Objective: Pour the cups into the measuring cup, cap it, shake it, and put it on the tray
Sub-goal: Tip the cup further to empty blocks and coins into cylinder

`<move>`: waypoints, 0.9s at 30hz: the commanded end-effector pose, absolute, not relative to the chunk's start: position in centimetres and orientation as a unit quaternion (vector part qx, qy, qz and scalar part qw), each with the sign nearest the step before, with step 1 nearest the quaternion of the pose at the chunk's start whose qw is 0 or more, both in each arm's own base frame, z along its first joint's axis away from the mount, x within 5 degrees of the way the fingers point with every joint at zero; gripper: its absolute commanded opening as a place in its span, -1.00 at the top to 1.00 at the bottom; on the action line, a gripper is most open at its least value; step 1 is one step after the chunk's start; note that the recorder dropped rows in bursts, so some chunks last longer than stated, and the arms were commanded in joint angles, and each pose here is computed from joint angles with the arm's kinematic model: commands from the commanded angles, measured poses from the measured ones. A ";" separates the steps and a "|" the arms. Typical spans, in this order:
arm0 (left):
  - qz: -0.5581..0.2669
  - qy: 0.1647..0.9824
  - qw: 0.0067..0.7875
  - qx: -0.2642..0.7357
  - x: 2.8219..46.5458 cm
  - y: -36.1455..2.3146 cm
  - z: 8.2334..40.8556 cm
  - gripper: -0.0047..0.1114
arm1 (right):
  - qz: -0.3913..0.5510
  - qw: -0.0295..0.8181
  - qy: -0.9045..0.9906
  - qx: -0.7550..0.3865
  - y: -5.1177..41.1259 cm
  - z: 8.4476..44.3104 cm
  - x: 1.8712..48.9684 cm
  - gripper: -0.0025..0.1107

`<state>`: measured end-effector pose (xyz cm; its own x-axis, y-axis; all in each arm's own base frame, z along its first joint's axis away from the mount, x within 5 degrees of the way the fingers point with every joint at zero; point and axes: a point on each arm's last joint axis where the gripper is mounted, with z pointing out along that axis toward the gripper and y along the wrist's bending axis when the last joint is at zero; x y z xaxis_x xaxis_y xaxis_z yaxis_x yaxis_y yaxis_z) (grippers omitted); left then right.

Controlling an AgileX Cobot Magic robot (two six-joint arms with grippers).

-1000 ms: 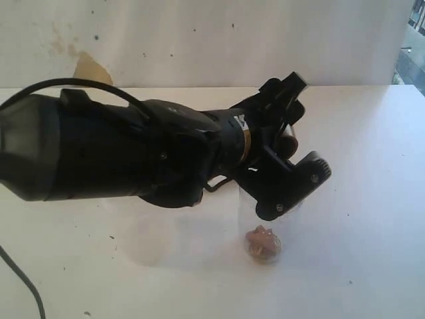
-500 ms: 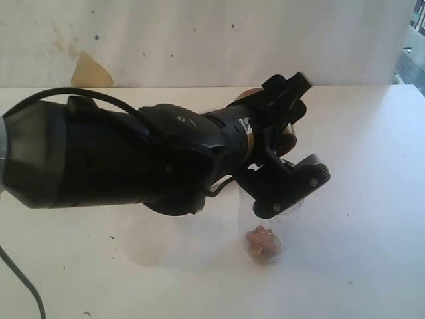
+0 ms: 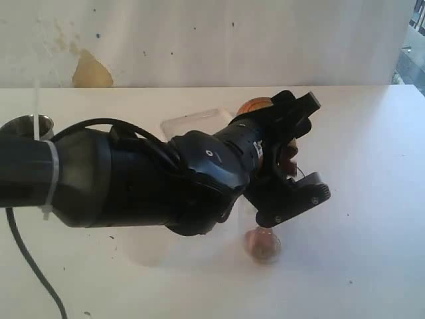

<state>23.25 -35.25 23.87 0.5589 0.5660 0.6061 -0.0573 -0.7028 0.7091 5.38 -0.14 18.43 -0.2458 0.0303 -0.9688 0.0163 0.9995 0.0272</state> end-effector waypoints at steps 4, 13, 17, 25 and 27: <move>0.459 0.170 0.373 0.788 23.4 -35.4 25.4 0.92 | 0.004 0.614 0.789 0.017 -0.2 18.3 5.4 0.96; 0.468 0.154 0.369 0.788 23.5 -35.6 25.8 0.92 | 0.005 0.614 0.789 0.018 -0.2 18.3 5.4 0.96; 0.468 0.154 0.369 0.788 23.5 -35.6 25.8 0.92 | 0.012 0.614 0.789 0.027 -0.2 18.3 5.4 0.96; 0.476 0.153 0.366 0.785 23.0 -35.8 25.9 0.92 | 0.012 0.614 0.789 0.027 -0.2 18.3 5.4 0.96; 0.477 0.150 0.368 0.784 22.6 -36.1 25.9 0.92 | 0.012 0.614 0.789 0.027 -0.2 18.3 5.4 0.96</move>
<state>23.22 -35.74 25.01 0.5203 0.5784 0.6283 -0.0900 -0.6945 0.7139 5.38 -0.14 18.43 -0.2454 0.0537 -0.9679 0.0220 0.9985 0.0498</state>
